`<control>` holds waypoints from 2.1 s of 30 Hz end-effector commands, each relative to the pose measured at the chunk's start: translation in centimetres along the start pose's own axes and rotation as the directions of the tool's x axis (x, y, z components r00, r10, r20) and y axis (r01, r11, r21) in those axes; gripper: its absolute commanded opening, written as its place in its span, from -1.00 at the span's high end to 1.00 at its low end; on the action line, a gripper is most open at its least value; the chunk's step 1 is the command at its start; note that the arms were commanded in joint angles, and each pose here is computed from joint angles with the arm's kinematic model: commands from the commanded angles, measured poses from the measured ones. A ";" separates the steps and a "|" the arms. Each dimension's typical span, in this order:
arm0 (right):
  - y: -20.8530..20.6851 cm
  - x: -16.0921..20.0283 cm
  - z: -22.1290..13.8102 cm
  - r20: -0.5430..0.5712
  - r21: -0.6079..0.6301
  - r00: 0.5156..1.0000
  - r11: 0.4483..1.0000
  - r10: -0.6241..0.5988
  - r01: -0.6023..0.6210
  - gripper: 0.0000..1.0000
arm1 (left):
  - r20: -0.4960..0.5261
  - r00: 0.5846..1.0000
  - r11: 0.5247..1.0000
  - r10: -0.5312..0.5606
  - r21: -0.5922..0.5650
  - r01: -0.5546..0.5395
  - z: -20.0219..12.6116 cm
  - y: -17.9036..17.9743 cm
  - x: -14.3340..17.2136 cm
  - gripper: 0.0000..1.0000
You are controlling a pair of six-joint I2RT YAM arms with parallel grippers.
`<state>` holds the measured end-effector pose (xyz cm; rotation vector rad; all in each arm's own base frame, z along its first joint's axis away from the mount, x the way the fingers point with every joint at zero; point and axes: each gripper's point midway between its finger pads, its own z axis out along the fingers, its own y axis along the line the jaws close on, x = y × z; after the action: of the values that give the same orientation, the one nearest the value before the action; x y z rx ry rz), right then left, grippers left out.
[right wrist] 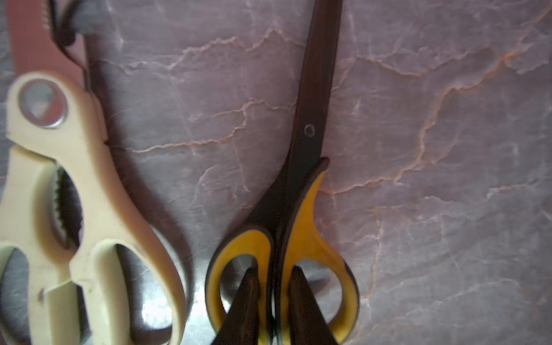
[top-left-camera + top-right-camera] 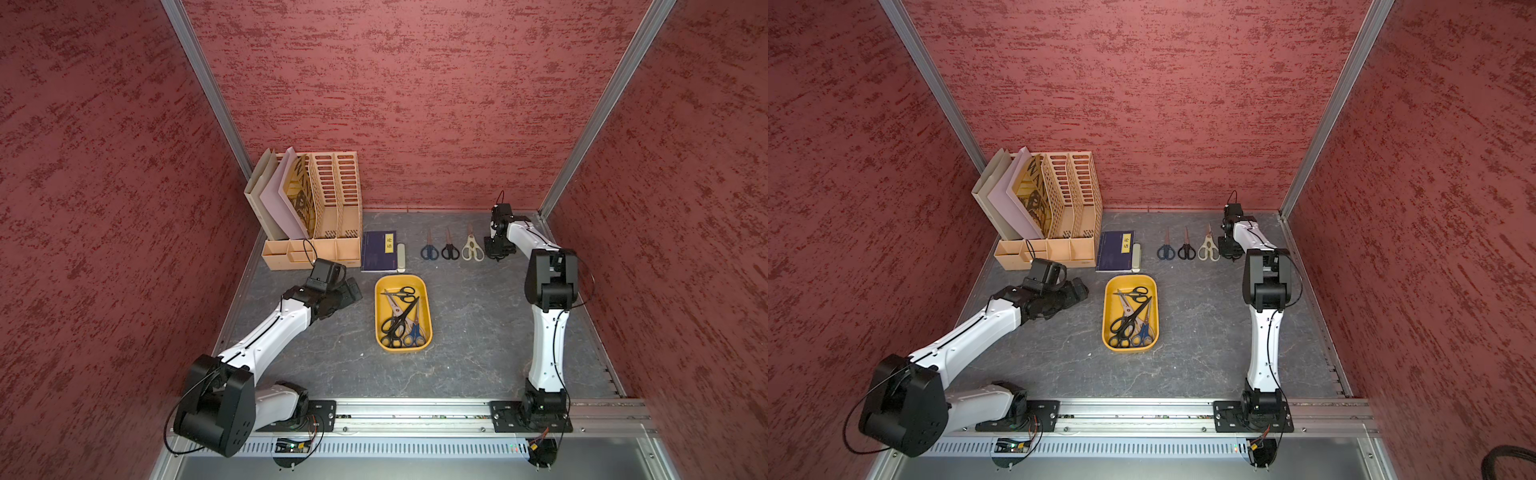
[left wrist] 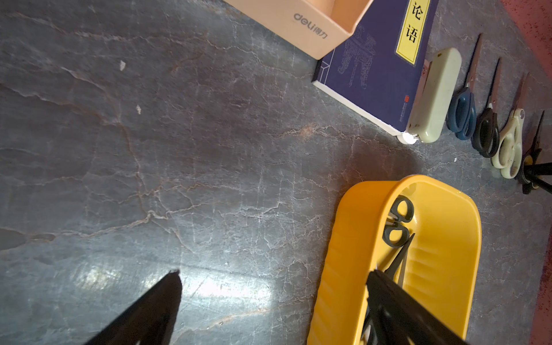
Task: Take the scissors out of the storage box
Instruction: Place the scissors at the center of the board, then pick up the scissors from the storage box.
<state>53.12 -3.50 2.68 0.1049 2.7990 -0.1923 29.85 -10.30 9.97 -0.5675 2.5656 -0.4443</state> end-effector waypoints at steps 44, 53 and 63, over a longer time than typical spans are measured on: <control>28.3 26.0 -23.3 -0.079 -0.560 0.996 0.828 -0.040 -0.011 0.32 | -0.034 0.999 0.997 -0.017 0.071 0.019 -1.1 -2.2 1.4 -0.99; 30.7 29.8 -22.2 -0.117 -0.481 0.991 0.877 -0.070 0.006 0.34 | -0.031 0.999 0.996 0.034 0.079 -0.032 -2.8 -1.3 2.7 -0.99; 33.0 30.5 -18.7 -0.130 -0.370 0.991 0.926 0.027 -0.073 0.36 | -0.017 0.993 0.989 0.119 0.092 -0.117 -4.4 -0.6 3.4 -0.99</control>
<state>20.06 32.12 5.38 0.0191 2.9600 0.3782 26.10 -11.74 13.13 -0.4334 2.5405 -0.5449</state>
